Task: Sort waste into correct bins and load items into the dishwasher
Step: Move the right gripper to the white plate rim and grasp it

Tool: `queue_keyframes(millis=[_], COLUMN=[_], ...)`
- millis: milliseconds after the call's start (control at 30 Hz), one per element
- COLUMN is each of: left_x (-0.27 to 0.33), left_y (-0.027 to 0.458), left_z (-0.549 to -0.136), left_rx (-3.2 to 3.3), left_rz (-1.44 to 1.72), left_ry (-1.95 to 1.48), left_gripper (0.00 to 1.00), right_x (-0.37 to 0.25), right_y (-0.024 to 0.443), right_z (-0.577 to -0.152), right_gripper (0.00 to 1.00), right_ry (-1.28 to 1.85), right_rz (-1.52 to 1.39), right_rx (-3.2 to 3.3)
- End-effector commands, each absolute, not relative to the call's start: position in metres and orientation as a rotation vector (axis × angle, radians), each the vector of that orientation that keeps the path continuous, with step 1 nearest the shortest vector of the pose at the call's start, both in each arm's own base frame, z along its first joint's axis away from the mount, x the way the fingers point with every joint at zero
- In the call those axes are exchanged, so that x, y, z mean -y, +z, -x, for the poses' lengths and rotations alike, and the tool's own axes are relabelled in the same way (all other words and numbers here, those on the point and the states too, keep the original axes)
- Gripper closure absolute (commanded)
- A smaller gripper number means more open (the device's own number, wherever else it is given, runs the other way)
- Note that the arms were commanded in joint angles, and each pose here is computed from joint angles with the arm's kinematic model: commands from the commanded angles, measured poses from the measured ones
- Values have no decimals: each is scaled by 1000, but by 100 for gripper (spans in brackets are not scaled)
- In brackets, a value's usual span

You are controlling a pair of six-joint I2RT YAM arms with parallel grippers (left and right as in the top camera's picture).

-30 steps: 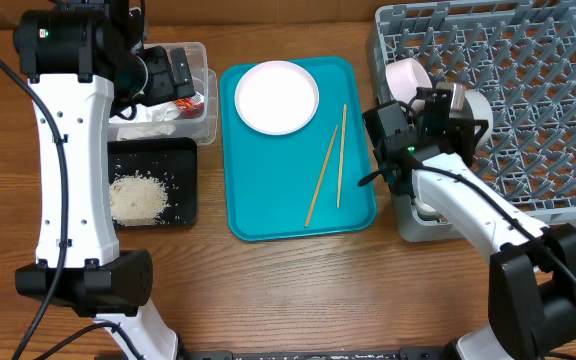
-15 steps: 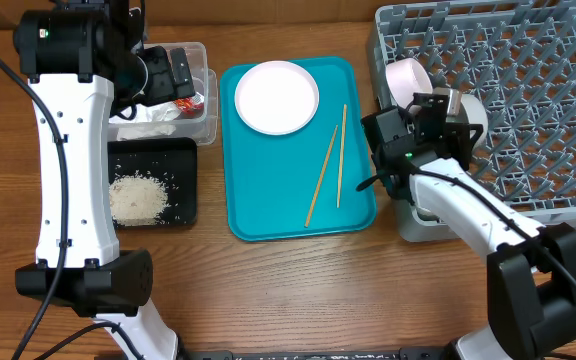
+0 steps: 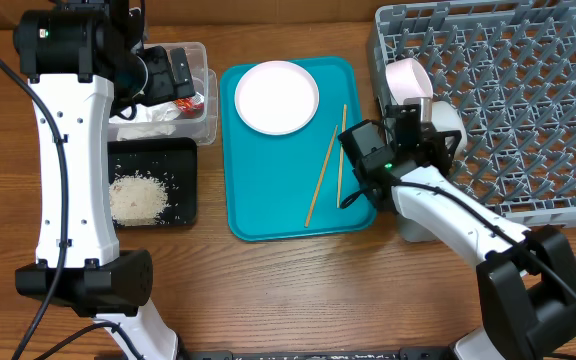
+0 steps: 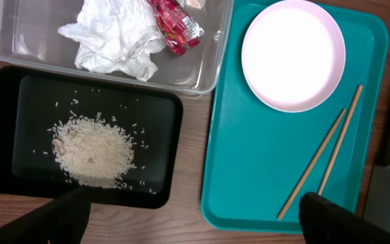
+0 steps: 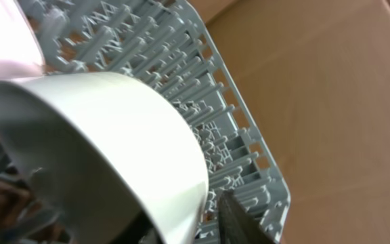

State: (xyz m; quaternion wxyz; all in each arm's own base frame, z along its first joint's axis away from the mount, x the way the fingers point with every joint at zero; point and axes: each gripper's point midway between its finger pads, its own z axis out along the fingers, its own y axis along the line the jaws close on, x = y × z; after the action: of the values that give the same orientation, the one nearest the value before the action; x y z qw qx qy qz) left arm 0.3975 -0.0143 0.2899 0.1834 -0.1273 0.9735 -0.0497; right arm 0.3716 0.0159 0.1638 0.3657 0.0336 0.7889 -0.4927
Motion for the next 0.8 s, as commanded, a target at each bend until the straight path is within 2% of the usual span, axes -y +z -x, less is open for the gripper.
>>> queue_keyframes(millis=[0, 167, 200, 333, 433, 600, 667, 767], left_x=[10, 10, 10, 10, 10, 10, 10, 10], left_y=[300, 300, 300, 300, 300, 300, 300, 300], left_z=[-395, -395, -395, -395, -395, -395, -395, -395], left_rx=[-2715, -2715, -2715, -2715, -2715, -2715, -2715, -2715], left_rz=[352, 352, 352, 352, 352, 352, 352, 352], left_ry=[-127, -127, -127, -127, -127, -127, -127, -127], left_gripper=[0, 0, 0, 0, 0, 0, 0, 0], right_x=[-25, -45, -48, -76, -105, -171, -204, -244], right_y=[164, 166, 166, 165, 182, 233, 253, 273], right_z=[-369, -370, -372, -386, -399, -418, -419, -415], right_gripper=[57, 25, 23, 22, 21, 11, 0, 0], right_ry=[-1241, -1181, -1156, -914, -685, -187, 42, 338], right_rz=[-60, -32, -31, 51, 95, 154, 220, 265], right_rx=[-2024, -2013, -2025, -2172, -2220, -2227, -2218, -2192])
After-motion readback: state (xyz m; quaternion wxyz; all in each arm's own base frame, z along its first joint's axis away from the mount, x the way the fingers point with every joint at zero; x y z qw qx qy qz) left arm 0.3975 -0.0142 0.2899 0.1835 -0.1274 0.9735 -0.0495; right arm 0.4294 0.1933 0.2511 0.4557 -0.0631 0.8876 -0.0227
